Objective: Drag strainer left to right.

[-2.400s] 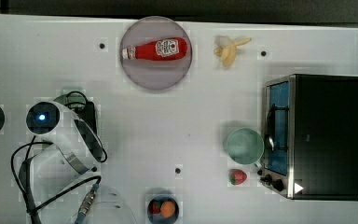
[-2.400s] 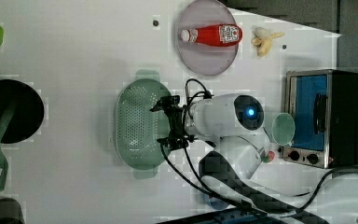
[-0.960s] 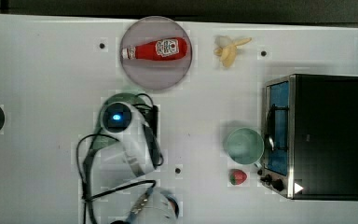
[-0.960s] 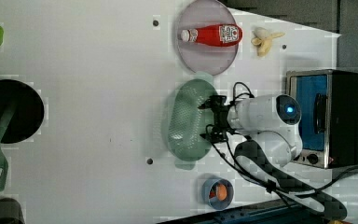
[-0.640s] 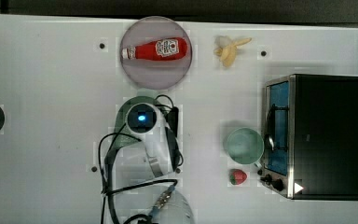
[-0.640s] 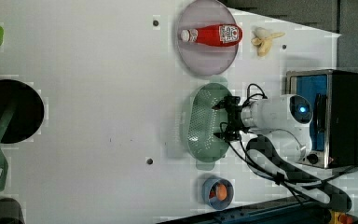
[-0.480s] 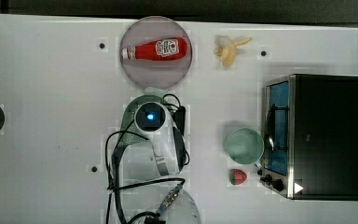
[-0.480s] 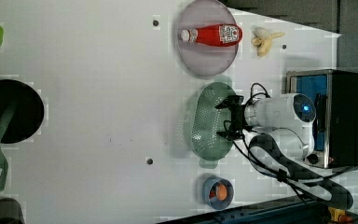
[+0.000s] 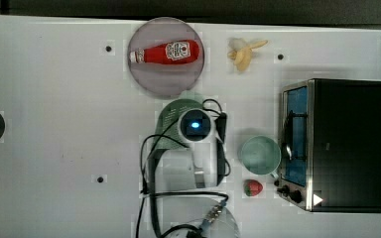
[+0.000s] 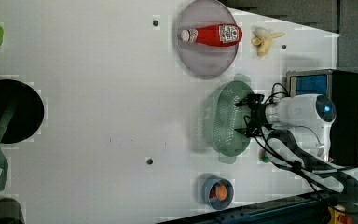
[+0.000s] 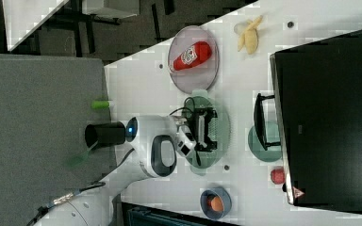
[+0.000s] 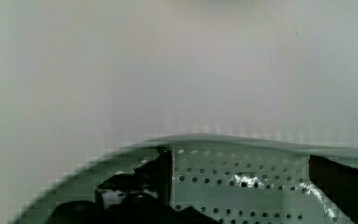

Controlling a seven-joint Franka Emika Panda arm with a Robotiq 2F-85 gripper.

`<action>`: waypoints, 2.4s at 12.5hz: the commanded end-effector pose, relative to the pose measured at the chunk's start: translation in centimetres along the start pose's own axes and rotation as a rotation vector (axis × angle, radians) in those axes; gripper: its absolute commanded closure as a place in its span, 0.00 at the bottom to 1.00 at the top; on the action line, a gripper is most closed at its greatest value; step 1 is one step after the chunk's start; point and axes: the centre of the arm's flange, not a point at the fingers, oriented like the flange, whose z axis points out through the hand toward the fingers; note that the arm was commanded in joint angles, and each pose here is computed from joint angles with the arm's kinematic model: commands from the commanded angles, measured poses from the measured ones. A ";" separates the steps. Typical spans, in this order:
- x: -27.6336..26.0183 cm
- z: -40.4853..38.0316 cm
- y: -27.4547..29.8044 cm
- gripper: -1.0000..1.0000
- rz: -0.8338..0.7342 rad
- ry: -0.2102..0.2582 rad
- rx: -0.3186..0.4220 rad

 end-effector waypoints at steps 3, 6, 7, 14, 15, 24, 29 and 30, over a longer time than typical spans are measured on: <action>3.3 -0.3 0.4 0.00 -0.089 0.021 -0.011; 5.6 -0.3 0.3 0.00 -0.083 0.032 -0.003; 6.2 -0.2 0.3 0.00 -0.086 0.035 -0.003; 5.3 -7.7 -1.0 0.00 -0.442 0.036 0.099; 5.0 -10.4 -1.0 0.00 -0.513 0.038 0.118; 5.4 -36.9 4.4 0.00 -0.826 -0.030 0.095; 6.2 -43.6 6.4 0.00 -0.909 -0.049 0.064; 6.3 -44.4 6.5 0.00 -0.907 -0.045 0.076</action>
